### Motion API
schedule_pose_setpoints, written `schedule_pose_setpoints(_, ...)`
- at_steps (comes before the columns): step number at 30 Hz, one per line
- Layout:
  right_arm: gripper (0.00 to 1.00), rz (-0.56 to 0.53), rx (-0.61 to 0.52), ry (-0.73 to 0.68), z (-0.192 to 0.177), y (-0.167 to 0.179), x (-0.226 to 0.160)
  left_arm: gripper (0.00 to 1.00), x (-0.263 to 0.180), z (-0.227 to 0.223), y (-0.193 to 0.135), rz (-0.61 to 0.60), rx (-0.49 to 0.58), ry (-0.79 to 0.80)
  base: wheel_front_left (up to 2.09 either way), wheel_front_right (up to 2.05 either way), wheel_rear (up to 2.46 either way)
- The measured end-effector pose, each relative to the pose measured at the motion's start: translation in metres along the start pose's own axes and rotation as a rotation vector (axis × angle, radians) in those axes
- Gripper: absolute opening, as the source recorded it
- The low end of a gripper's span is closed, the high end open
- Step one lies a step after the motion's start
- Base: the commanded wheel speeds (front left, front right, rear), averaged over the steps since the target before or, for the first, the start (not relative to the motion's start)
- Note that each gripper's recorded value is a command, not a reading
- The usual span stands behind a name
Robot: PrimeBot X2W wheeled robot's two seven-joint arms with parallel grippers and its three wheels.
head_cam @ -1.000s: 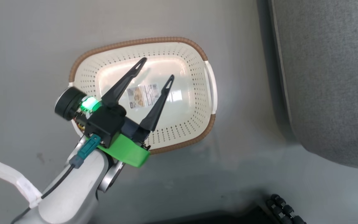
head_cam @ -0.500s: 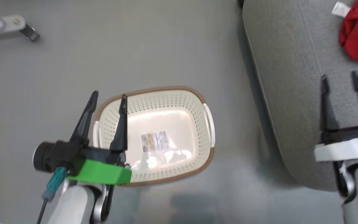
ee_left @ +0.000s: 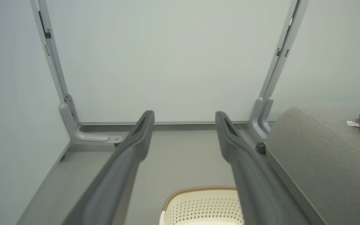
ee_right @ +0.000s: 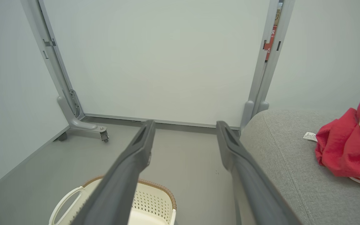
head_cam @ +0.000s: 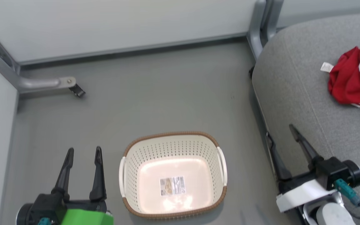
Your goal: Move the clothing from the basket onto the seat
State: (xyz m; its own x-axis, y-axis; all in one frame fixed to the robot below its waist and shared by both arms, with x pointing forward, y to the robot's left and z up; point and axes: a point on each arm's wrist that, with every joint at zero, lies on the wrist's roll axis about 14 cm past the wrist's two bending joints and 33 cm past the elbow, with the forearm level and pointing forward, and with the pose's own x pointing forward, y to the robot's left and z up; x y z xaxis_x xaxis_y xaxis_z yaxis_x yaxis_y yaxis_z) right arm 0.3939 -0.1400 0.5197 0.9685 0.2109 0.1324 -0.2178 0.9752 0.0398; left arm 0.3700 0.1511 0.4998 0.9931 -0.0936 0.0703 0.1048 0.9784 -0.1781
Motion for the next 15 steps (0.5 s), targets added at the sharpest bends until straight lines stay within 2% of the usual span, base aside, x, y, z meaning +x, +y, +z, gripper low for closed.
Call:
schedule_pose_setpoints(8,1.0,0.043,-0.004,-0.043,0.019,0.025,-0.029,1.0,-0.039,0.015,0.01,0.033,0.037,-0.034,0.0,0.0,0.0)
schedule_pose_setpoints(15,1.0,0.002,-0.048,-0.051,0.024,0.016,-0.049,1.0,-0.058,0.012,0.008,0.035,0.018,-0.026,0.0,0.0,0.0)
